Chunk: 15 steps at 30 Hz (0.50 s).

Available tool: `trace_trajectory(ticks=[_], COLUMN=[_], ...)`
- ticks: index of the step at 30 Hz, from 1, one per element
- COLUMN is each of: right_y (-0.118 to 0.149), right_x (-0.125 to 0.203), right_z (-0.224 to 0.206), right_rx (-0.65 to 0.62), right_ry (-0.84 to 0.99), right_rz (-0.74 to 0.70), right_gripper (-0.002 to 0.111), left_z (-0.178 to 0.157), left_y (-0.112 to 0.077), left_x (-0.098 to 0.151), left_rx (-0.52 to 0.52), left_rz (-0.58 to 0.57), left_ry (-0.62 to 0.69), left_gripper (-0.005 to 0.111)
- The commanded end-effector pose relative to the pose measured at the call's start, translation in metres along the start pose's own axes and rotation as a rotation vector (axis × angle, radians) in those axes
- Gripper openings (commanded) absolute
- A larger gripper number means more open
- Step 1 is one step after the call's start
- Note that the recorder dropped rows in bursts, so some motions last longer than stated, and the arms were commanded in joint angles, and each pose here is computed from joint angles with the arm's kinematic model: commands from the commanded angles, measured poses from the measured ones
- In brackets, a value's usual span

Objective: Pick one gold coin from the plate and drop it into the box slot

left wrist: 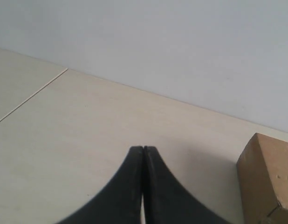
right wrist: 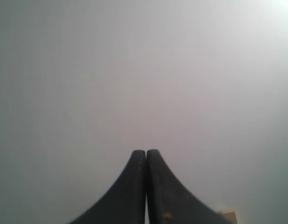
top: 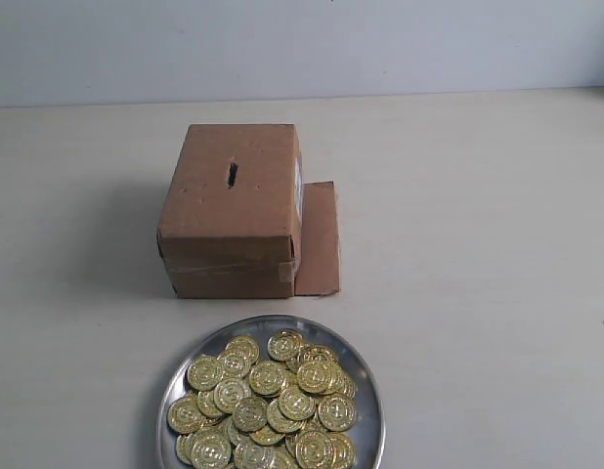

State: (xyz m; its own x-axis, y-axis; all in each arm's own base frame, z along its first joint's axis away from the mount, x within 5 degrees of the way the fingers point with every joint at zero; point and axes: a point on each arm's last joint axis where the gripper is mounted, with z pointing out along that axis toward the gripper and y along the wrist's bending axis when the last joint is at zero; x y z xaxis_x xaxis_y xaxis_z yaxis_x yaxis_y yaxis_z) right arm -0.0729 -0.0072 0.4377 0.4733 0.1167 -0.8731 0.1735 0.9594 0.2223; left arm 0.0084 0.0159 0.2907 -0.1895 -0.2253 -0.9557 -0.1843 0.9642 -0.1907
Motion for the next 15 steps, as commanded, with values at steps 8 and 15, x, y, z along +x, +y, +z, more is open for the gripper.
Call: trace_trajectory(ticks=[8,15], right_y=[0.009,0.002], right_x=[0.062,0.11], right_z=[0.034,0.041], right_rx=[-0.133,-0.099], right_ry=[0.048,0.173], right_rz=[0.206,0.194], right_gripper=[0.0,0.0], left_z=[0.022,0.037], left_y=[-0.014,-0.015], left_x=[0.011,0.024], left_rx=[0.176,0.227], left_rz=[-0.108,-0.097], left_ry=[-0.151,-0.263], left_gripper=[0.0,0.0])
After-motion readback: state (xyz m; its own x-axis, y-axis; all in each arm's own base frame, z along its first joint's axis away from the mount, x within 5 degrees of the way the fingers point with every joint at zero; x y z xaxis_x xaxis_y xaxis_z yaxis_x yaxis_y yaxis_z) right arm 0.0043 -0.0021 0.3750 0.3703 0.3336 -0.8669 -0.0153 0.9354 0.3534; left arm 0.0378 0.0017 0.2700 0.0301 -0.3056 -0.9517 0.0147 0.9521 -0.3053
